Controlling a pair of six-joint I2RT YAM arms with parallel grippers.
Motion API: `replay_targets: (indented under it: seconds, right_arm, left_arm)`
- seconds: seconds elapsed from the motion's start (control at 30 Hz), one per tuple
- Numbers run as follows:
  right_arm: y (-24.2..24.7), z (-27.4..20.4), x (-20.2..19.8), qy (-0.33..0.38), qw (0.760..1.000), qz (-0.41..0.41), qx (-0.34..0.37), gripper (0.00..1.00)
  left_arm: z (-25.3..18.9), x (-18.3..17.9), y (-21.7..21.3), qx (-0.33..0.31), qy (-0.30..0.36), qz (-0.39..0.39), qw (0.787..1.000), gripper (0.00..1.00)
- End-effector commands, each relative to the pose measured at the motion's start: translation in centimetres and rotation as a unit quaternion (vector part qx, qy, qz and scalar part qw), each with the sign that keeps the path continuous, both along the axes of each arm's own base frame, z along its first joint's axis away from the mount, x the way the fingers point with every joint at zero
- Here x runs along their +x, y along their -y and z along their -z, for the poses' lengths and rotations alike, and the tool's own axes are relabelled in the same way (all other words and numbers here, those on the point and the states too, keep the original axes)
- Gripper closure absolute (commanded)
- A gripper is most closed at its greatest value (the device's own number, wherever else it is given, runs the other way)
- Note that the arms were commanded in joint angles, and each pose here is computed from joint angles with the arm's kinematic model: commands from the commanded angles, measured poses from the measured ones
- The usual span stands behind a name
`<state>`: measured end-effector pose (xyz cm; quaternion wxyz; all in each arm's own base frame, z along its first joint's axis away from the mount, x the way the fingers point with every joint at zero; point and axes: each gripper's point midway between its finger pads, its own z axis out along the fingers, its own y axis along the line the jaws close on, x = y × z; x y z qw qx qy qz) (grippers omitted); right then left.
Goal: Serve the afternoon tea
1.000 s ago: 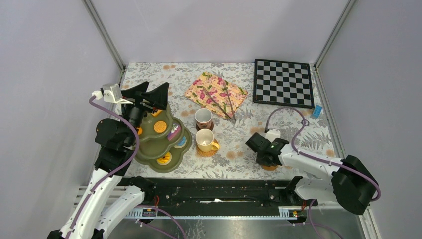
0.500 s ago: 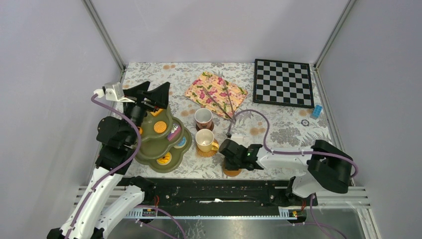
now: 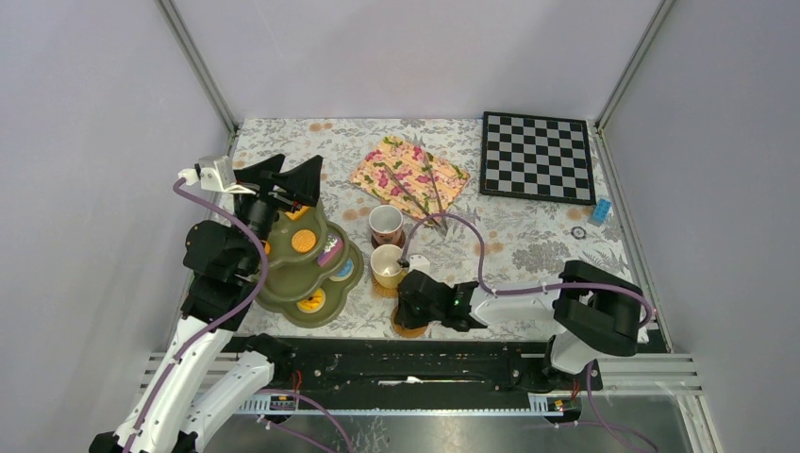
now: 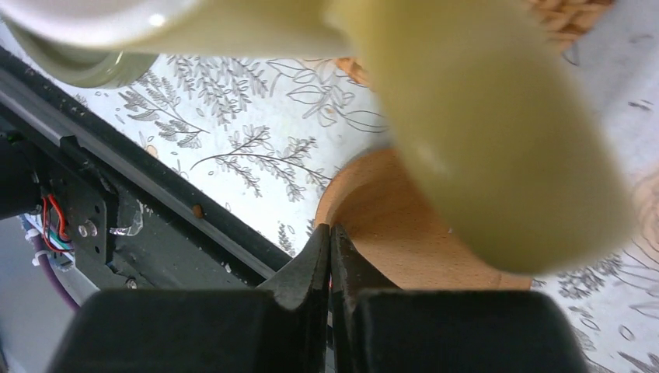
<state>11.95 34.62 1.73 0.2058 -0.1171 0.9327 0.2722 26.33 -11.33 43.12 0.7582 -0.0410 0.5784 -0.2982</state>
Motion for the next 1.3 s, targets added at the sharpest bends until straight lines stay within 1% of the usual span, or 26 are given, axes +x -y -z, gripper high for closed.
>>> replay_targets:
  seconds: [0.0,0.4,0.53,0.6,0.73,0.83,0.9,1.0,1.1,1.17,1.23,1.27]
  right_arm:
    - [-0.1,1.8,-0.9,0.015,0.999,-0.042,-0.026,0.97]
    - [-2.7,2.2,-0.6,0.038,0.997,-0.06,-0.018,0.98]
    - [-2.4,0.7,-0.2,0.061,0.996,-0.056,-0.014,0.96]
    - [-2.4,-0.9,0.0,0.078,0.995,-0.062,-0.007,0.95]
    - [-2.3,-5.4,0.5,0.139,0.986,-0.091,0.013,0.88]
    - [-1.6,-9.9,0.5,0.195,0.972,-0.123,0.051,0.77]
    - [-0.2,-12.2,1.1,0.246,0.959,-0.129,0.058,0.68]
    - [3.4,-15.4,3.6,0.33,0.94,-0.087,0.022,0.57]
    - [9.2,-17.6,7.3,0.392,0.917,0.015,-0.068,0.4]
    - [13.4,-19.1,10.0,0.405,0.902,0.1,-0.112,0.35]
    - [17.7,-19.9,12.4,0.388,0.892,0.185,-0.136,0.32]
    - [20.0,-20.1,13.2,0.376,0.885,0.231,-0.148,0.29]
  left_arm:
    - [-1.9,-0.6,-0.2,-0.002,0.03,0.002,1.0,0.01]
    - [-1.8,-0.4,-0.1,-0.001,0.028,0.003,1.0,0.01]
    - [-1.8,-0.4,-0.1,-0.001,0.028,0.003,1.0,0.01]
    - [-1.9,-0.5,-0.1,-0.001,0.029,0.004,1.0,0.01]
    - [-1.9,-0.5,0.0,-0.001,0.029,0.005,1.0,0.01]
    - [-1.7,-0.4,0.1,0.001,0.027,0.007,1.0,0.01]
    - [-1.8,-0.4,0.2,0.002,0.028,0.01,1.0,0.01]
    - [-1.7,-0.4,0.3,0.003,0.028,0.013,1.0,0.01]
    - [-1.7,-0.4,0.4,0.004,0.028,0.014,0.999,0.01]
    - [-1.6,-0.4,0.4,0.004,0.028,0.015,1.0,0.01]
    - [-1.5,-0.2,0.5,0.005,0.026,0.015,1.0,0.01]
    - [-1.5,-0.2,0.5,0.005,0.025,0.016,1.0,0.01]
